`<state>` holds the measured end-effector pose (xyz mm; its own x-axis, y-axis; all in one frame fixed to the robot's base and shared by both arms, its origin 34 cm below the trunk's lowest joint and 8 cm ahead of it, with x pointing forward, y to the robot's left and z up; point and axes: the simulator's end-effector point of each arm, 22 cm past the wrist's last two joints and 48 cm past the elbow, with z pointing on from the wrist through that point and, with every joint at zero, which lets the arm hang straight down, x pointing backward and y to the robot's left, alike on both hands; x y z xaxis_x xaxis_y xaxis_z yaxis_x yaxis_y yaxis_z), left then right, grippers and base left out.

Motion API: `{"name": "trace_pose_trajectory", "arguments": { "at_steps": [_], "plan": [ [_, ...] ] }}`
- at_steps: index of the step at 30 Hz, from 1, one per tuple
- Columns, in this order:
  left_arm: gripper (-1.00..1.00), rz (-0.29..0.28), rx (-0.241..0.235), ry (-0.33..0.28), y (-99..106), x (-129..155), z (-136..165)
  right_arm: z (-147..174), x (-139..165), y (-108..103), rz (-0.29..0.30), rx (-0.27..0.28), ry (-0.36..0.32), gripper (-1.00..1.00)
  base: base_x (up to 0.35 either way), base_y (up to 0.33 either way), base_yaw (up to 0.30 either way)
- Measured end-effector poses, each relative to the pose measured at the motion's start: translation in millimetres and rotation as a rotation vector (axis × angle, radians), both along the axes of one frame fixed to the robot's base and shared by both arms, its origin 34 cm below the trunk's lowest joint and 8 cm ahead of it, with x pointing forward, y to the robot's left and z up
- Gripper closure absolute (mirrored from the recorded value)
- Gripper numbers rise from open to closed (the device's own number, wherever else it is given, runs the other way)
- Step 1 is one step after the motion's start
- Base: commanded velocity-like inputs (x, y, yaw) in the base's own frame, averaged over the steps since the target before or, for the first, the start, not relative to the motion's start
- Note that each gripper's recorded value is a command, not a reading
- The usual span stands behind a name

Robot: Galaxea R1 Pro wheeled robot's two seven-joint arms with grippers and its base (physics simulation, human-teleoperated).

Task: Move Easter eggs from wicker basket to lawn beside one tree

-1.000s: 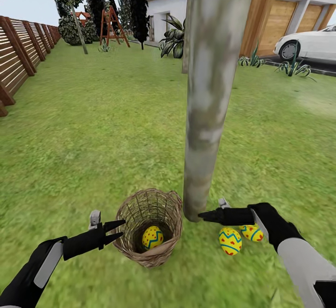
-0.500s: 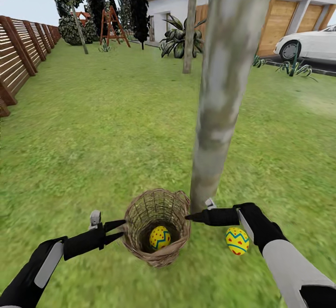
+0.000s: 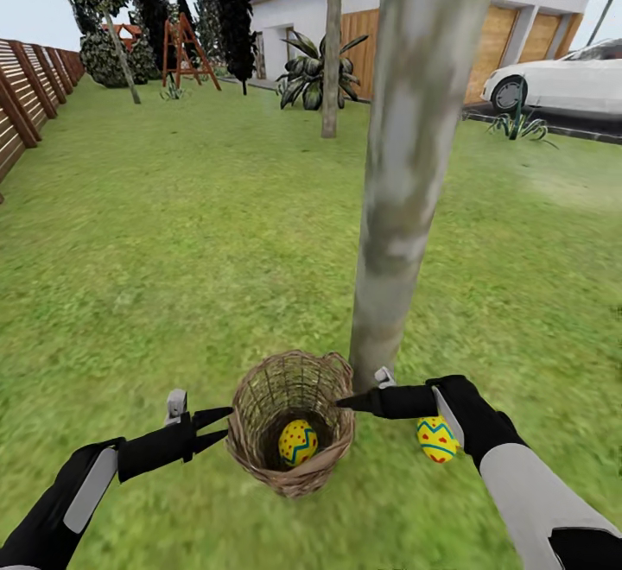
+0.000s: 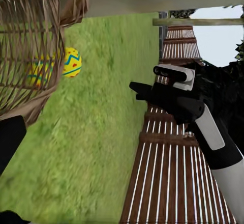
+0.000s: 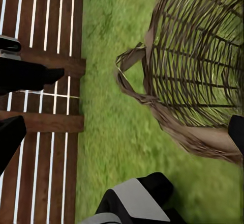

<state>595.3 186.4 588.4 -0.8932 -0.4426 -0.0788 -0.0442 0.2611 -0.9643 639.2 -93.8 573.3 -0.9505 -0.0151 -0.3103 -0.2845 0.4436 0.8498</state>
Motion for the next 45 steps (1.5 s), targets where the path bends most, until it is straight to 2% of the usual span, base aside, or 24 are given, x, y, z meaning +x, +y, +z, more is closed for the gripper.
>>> {"name": "trace_pose_trajectory", "arguments": {
  "at_steps": [7, 16, 24, 32, 39, 41, 44, 45],
  "plan": [
    [-1.00, 0.001, 0.003, -0.016, -1.3, 1.4, 3.3, 2.5, 0.1, -0.2, 0.000, -0.001, -0.004, -1.00, 0.000, 0.045, -0.249],
    [-1.00, 0.000, 0.005, -0.026, -1.7, 2.0, 7.6, -0.4, 2.2, -3.2, -0.013, -0.034, -0.009, -1.00, 0.000, 0.285, -0.239],
    [-1.00, -0.001, 0.005, -0.035, -1.6, 2.7, 11.9, 3.0, 2.3, 1.2, -0.012, -0.035, -0.015, -1.00, 0.000, 0.303, -0.226],
    [-1.00, -0.003, 0.006, -0.044, -2.7, 2.9, 16.1, -3.3, 7.0, 1.0, -0.031, -0.090, -0.025, -1.00, 0.000, 0.303, -0.214],
    [-1.00, -0.001, 0.006, -0.046, -1.6, 3.3, 17.2, -5.2, 7.2, 1.7, -0.030, -0.095, -0.043, -1.00, 0.000, 0.182, -0.043],
    [-1.00, 0.001, 0.006, -0.047, -0.9, 3.5, 17.3, -6.3, 5.7, 8.9, -0.024, -0.091, -0.046, -1.00, 0.000, 0.010, -0.001],
    [-1.00, 0.005, 0.006, -0.048, 1.8, 4.4, 18.2, -14.6, 6.0, 7.3, -0.027, -0.132, -0.047, -1.00, 0.000, 0.003, 0.000],
    [-1.00, 0.012, 0.007, -0.050, 5.1, 5.6, 18.9, -22.2, 6.4, 7.7, -0.033, -0.169, -0.046, -1.00, 0.000, 0.000, 0.000]
  ]
}}
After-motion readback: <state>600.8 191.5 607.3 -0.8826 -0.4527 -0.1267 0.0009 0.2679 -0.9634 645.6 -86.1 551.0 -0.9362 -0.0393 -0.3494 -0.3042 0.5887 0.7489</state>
